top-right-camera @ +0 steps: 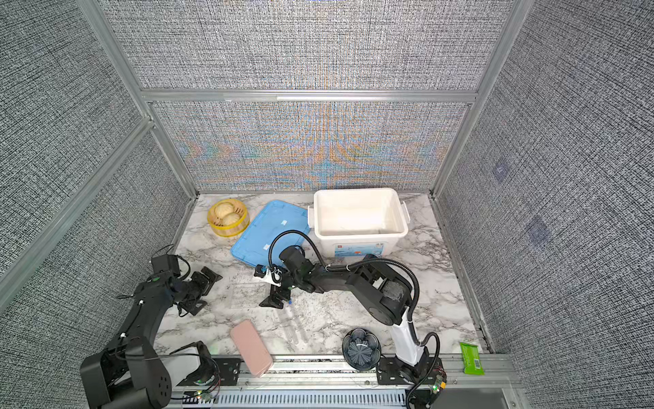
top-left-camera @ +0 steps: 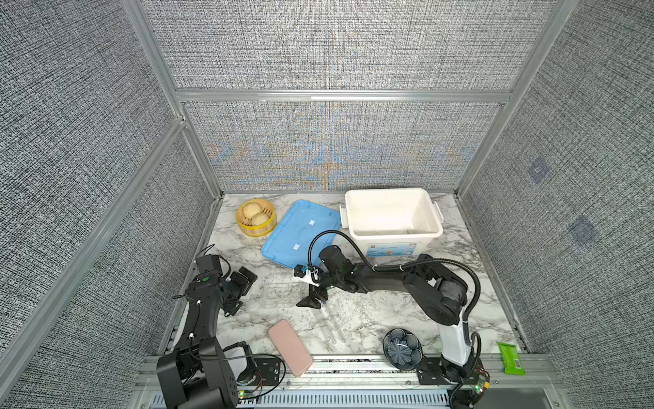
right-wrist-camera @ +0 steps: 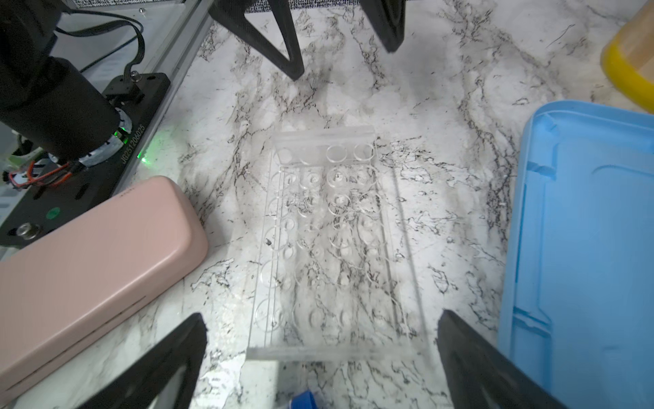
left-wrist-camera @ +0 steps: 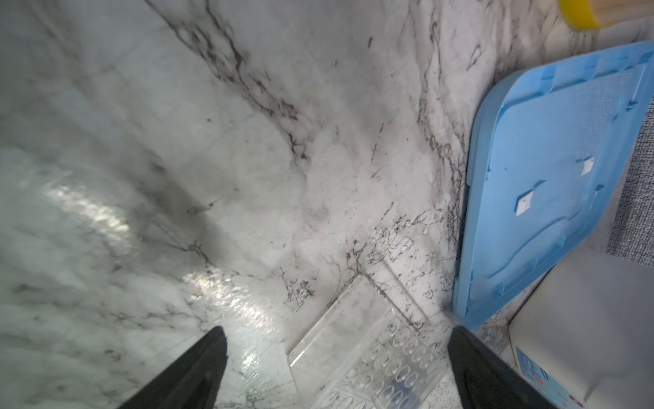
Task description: Organize the chemistry lab equipment
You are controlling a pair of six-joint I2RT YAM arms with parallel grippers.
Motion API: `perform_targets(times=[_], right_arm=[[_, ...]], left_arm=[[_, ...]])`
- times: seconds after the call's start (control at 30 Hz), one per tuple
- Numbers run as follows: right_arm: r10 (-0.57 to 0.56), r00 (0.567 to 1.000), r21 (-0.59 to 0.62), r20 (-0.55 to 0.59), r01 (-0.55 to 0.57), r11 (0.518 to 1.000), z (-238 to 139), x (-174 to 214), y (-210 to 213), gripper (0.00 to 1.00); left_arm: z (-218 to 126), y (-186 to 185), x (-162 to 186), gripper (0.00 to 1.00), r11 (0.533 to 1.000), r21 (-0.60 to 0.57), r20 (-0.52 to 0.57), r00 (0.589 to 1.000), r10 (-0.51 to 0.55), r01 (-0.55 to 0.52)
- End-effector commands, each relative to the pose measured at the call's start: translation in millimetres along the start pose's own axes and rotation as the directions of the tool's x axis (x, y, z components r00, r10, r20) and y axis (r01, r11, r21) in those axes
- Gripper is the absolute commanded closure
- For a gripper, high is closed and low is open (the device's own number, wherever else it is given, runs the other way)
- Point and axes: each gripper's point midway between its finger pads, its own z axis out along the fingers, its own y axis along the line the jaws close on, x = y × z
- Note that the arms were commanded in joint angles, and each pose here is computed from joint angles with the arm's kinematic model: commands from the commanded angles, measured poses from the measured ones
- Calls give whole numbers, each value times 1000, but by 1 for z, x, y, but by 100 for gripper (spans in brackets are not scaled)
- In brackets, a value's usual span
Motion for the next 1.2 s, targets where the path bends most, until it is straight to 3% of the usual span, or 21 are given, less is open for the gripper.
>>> perform_targets(times=[0.0,0.1,0.17,0.27,0.37,0.43,0.53,0.63,0.8,1.17], right_arm=[[-19,999,12,48,18,1000,-10,-19,3,1],[-31,999,157,42,24,987,-30,-37,-9,1],[-25,1000,303,18,19,953,-48,-42,-22,1],[83,997,507,11,-77,858,-78,-44,-43,1],[248,969,636,-3,-190,748,-109,-42,-57,1],[360,933,633,-28,-262,729,-120,-38,-55,1],[502,864,538,-33,-408,738,-123,-27,-47,1],[628,777,490,-37,-534,689,-129,-16,-40,3],[679,725,446,-116,-573,688,-115,5,-13,23],[755,601,486,-261,-594,641,-92,52,29,37]], left_arm=[[4,-12,0,1,998,65,-25,1000,11,-9],[9,-15,2,1,996,93,-46,999,2,2],[11,-23,5,1,990,140,-68,998,7,2],[15,-23,7,1,987,159,-78,997,12,0],[21,-21,8,1,987,162,-86,996,5,9],[24,-25,10,1,983,185,-102,995,5,14],[27,-27,13,1,979,202,-112,994,13,10],[29,-29,16,1,979,206,-115,993,21,3],[31,-34,21,1,974,227,-128,991,32,-2],[31,-43,39,1,966,256,-140,988,60,-23]])
